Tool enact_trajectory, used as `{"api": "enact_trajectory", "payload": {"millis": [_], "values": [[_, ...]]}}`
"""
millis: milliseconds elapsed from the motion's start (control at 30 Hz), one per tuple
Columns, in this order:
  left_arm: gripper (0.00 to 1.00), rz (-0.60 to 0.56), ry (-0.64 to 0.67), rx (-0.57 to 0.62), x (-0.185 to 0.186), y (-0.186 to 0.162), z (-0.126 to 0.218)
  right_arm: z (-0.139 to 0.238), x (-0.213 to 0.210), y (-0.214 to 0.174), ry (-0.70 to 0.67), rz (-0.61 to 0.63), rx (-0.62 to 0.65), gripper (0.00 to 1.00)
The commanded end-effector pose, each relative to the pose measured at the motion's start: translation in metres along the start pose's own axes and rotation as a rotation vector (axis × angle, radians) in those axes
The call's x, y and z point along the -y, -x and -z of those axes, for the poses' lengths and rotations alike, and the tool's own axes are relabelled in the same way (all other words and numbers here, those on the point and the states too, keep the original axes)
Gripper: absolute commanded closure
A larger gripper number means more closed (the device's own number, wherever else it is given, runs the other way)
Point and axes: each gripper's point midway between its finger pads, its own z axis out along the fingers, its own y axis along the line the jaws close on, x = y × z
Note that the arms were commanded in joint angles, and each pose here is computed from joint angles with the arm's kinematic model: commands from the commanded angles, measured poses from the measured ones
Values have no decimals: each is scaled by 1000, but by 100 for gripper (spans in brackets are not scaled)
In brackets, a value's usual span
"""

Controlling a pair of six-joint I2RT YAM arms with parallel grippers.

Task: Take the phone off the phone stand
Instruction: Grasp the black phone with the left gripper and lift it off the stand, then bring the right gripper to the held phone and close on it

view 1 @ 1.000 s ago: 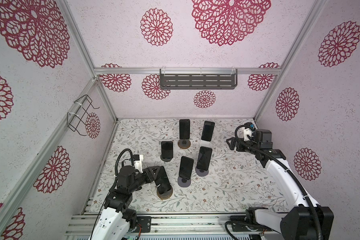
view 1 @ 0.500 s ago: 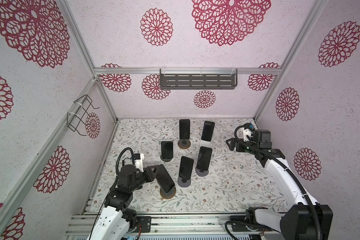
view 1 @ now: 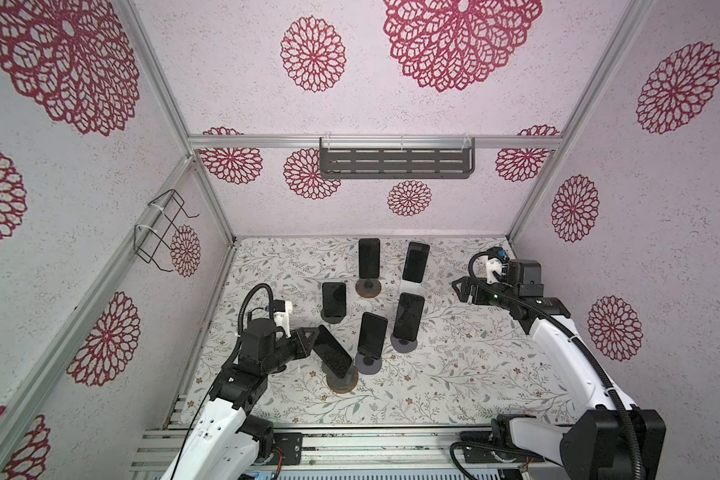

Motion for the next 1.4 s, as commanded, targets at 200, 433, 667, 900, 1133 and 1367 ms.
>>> {"api": "enact_trajectory", "payload": {"millis": [200, 433, 667, 900, 1133, 1367], "values": [[98, -45, -32, 41, 32, 30, 13, 11, -7, 5, 15, 47, 21, 1], [100, -49, -50, 32, 52, 48, 20, 18, -27, 9, 59, 90, 19, 1], [100, -57, -75, 12, 75, 65, 28, 27, -68, 13, 138, 180, 11, 1], [100, -109, -112, -51, 106, 82, 36, 44, -156, 8, 325, 360, -26, 1], [100, -191, -153, -114, 133, 103, 30, 64, -235, 8, 489, 472, 17, 1], [100, -231, -152, -148, 143, 123, 7, 48, -280, 1, 504, 526, -11, 1]]}}
